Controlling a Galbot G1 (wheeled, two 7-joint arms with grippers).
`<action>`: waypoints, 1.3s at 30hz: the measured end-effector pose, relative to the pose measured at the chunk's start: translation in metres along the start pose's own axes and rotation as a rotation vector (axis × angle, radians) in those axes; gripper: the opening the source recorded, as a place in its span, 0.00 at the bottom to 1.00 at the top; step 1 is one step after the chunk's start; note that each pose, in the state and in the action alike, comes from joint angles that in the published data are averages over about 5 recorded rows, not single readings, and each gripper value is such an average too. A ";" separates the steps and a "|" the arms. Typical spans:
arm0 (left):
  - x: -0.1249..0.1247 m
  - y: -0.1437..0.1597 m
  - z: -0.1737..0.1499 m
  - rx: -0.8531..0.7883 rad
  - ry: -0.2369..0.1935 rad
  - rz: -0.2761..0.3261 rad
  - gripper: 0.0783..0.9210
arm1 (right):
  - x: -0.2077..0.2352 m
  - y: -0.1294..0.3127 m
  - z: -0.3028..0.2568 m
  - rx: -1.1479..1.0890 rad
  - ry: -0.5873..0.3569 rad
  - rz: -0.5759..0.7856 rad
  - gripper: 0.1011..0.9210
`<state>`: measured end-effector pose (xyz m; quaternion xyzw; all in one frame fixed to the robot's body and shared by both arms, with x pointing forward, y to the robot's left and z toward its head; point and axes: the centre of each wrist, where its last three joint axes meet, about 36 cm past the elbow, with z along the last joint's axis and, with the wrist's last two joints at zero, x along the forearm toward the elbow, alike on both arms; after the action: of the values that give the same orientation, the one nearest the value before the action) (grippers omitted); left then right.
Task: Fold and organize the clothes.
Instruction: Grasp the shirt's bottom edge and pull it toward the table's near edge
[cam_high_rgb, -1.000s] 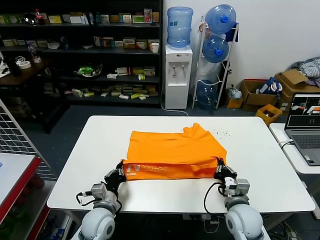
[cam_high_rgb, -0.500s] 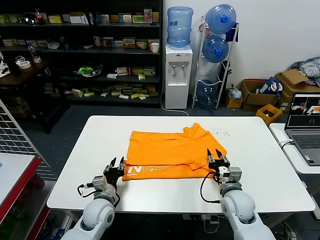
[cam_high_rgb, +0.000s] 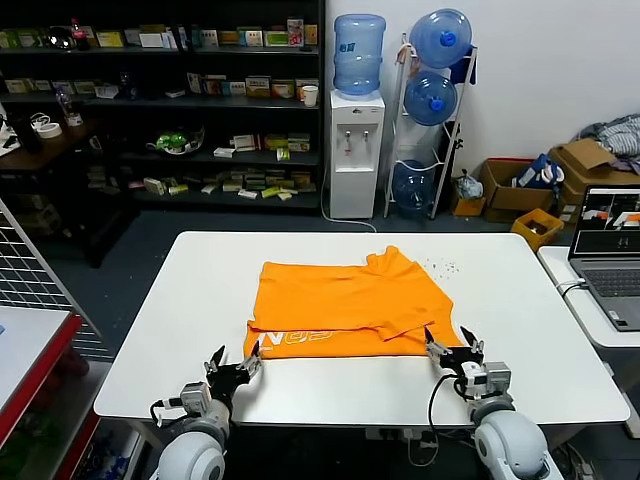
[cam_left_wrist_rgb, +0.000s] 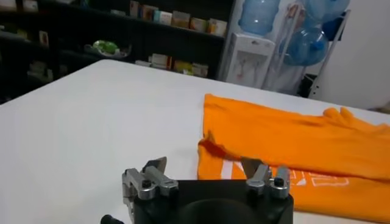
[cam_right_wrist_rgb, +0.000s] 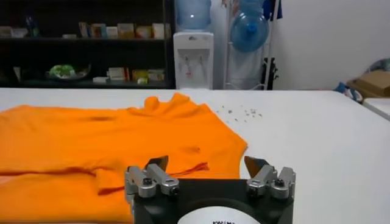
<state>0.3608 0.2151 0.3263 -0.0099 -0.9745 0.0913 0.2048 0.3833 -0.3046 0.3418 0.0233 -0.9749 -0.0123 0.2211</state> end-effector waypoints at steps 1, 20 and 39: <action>0.000 0.000 0.000 0.002 0.008 0.001 0.88 | 0.000 -0.001 0.000 -0.004 0.009 -0.002 0.88; -0.005 -0.005 -0.003 0.023 0.099 0.032 0.54 | 0.004 -0.011 0.001 -0.045 0.118 0.000 0.43; -0.006 -0.005 -0.008 0.018 0.090 0.017 0.02 | 0.025 -0.016 -0.007 -0.065 0.126 0.039 0.03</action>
<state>0.3697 0.2110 0.3319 -0.0203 -0.9632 0.1013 0.2480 0.3640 -0.3215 0.3584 -0.0021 -0.9583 -0.0381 0.2831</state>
